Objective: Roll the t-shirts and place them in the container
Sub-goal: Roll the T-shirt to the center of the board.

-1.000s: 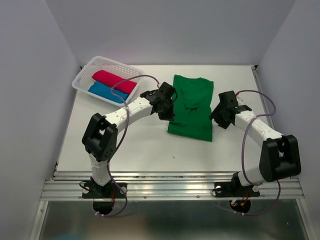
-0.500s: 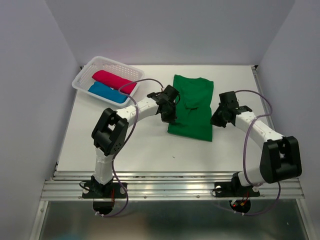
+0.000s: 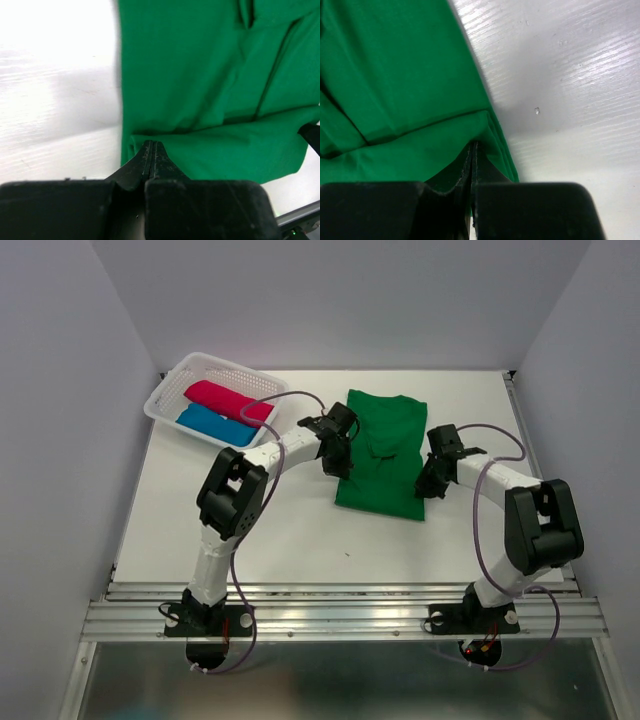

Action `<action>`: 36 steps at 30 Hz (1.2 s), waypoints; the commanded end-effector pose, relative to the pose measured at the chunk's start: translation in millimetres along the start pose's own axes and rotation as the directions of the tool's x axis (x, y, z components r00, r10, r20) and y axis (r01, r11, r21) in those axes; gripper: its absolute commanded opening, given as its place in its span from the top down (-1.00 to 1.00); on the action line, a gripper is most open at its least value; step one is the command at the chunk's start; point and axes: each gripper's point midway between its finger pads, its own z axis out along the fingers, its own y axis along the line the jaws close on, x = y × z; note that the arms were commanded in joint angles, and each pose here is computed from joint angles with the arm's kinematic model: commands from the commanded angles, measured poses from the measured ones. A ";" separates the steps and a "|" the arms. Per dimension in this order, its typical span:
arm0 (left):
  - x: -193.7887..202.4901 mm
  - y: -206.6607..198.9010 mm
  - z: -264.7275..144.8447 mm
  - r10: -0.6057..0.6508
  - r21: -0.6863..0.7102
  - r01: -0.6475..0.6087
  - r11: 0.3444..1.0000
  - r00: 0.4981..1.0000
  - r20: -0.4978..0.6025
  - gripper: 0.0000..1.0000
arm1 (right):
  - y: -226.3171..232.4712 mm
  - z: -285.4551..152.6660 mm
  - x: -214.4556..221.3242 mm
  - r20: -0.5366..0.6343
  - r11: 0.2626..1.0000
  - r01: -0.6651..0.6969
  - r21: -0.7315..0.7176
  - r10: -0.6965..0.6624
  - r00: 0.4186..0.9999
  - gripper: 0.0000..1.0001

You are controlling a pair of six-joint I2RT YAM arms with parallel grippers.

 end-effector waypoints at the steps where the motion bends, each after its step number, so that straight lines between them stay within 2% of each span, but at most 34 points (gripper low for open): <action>1: -16.6 -0.8 -12.8 0.013 -0.016 -0.012 1.000 0.999 0.044 1.00 | 13.2 -7.9 -24.4 0.081 0.999 0.021 -0.027 -0.018 0.997 0.99; 4: -22.3 2.4 -21.7 0.020 -0.044 -0.016 0.999 0.997 0.075 1.00 | 15.5 -21.1 -28.6 0.101 0.999 0.021 -0.043 -0.017 0.995 0.99; 8: -35.5 2.3 -55.9 0.076 -0.124 -0.054 0.991 0.981 0.180 1.00 | 28.0 -55.4 -39.0 0.160 0.992 0.019 -0.126 0.001 0.987 0.99; 11: -31.1 -2.7 -70.0 0.105 -0.125 -0.081 0.989 0.975 0.196 1.00 | 31.0 -63.9 -36.1 0.164 0.989 0.023 -0.145 0.001 0.986 0.99; 13: -17.6 -15.7 -69.8 0.136 -0.069 -0.126 0.990 0.976 0.169 1.00 | 28.5 -64.2 -32.0 0.159 0.989 0.017 -0.148 0.007 0.987 0.99; 18: 13.6 -30.4 -61.0 0.131 0.053 -0.139 0.989 0.983 0.131 1.00 | 28.0 -55.1 -10.1 0.112 0.985 0.026 -0.170 -0.007 0.994 0.99; 24: 33.7 -15.8 -35.9 0.134 -0.001 -0.134 0.991 0.988 0.078 1.00 | 15.5 -34.8 11.0 0.056 0.990 0.041 -0.133 -0.034 0.998 0.99; 30: 60.6 26.7 -11.0 0.131 -0.126 -0.128 0.984 0.991 0.019 1.00 | -5.0 -12.0 32.1 -0.011 0.997 0.051 -0.062 -0.051 0.999 0.99; 36: 75.2 38.3 -15.7 0.126 -0.131 -0.124 0.984 0.992 0.001 1.00 | 0.7 -29.0 26.4 0.004 0.995 0.058 -0.087 -0.057 0.998 0.98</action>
